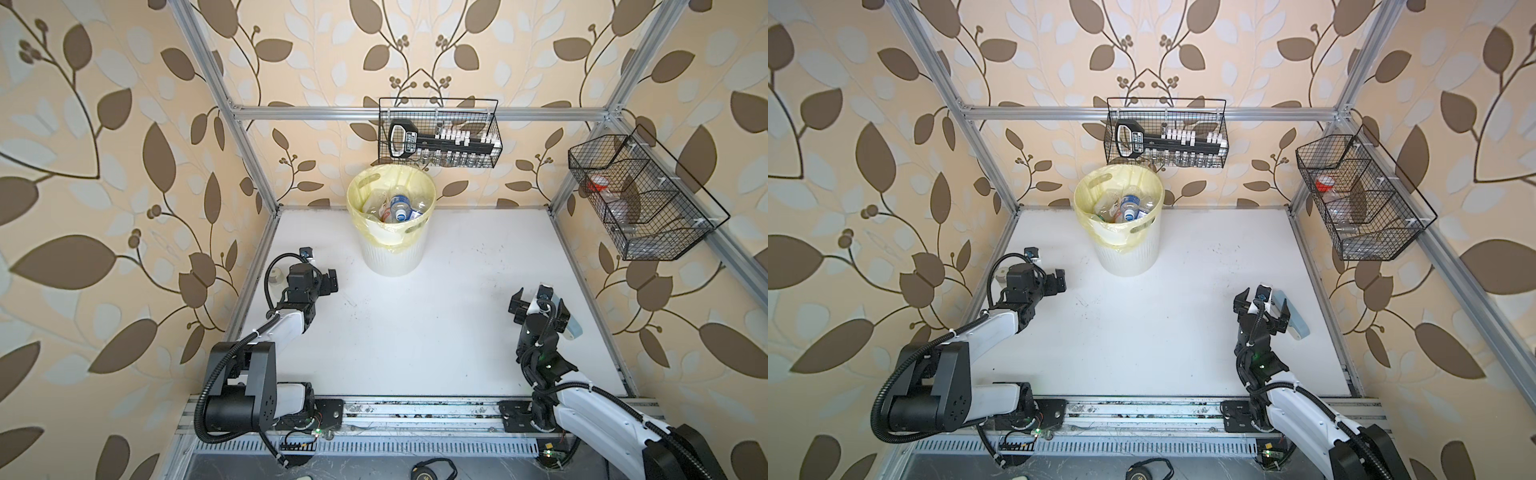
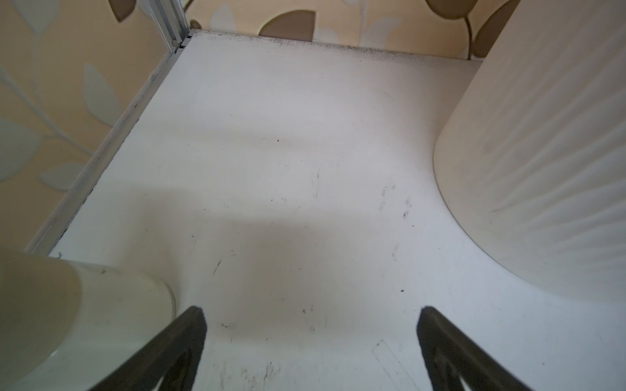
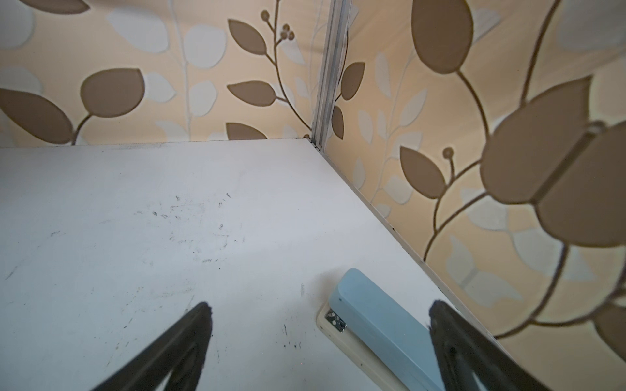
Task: Throw the plastic bottles in the bin
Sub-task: Reset both arms
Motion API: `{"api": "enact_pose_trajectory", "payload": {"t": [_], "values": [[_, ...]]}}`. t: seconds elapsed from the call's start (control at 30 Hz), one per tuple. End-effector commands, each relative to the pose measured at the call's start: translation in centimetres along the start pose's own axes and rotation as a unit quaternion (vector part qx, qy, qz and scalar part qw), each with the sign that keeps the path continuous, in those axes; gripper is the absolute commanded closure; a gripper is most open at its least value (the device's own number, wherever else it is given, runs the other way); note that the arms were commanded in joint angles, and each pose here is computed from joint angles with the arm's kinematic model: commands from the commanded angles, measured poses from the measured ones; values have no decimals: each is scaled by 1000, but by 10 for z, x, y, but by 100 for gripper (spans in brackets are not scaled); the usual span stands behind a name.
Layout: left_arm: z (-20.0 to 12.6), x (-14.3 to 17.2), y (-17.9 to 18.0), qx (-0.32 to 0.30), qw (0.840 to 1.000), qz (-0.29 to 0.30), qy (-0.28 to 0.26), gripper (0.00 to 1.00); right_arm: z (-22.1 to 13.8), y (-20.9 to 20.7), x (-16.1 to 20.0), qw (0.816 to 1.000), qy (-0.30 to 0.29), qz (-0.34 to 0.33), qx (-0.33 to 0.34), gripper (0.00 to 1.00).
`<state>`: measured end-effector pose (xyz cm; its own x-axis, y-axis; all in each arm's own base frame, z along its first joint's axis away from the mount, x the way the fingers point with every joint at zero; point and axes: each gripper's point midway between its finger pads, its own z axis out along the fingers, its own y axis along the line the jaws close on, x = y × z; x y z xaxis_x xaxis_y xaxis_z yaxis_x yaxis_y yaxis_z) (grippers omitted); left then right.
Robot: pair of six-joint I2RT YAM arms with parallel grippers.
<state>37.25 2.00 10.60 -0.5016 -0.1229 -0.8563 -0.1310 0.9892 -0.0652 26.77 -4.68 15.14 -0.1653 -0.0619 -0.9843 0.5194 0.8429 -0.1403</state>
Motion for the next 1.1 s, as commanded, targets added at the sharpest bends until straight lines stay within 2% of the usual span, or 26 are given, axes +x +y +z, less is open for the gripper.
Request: {"api": "enact_pose_trajectory", "payload": {"t": [0.0, 0.13, 0.27, 0.4, 0.6, 0.73, 0.83, 0.93, 1.07], "values": [[-5, -20, 3, 0, 998, -4, -55, 1, 2, -9, -13, 999, -32, 27, 17, 0], [-2, -9, -2, 16, 998, 4, -54, 1, 8, -13, -7, 997, -30, 77, 10, 0], [3, 0, -8, 35, 999, 4, -32, 1, 11, -20, -8, 994, -42, 101, 20, 0], [9, 2, -10, 39, 999, 6, -19, 1, 16, -16, -11, 995, -47, 83, 15, 0], [18, 3, -7, 29, 1000, 4, 1, 1, 23, -5, -9, 994, -54, 99, -1, 0], [22, 2, 2, 7, 1000, -9, 6, 1, 26, 8, -6, 995, -56, 80, -26, 0], [31, 10, 8, -4, 1000, -10, -19, 1, 29, 12, -6, 995, -48, 80, -31, 0], [27, 12, 5, 6, 1000, -7, -13, 1, 34, 14, -4, 995, -38, 79, -46, 0], [28, 17, 9, -5, 1000, -11, -20, 1, 39, 28, 0, 992, -24, 73, -102, 0]]}}
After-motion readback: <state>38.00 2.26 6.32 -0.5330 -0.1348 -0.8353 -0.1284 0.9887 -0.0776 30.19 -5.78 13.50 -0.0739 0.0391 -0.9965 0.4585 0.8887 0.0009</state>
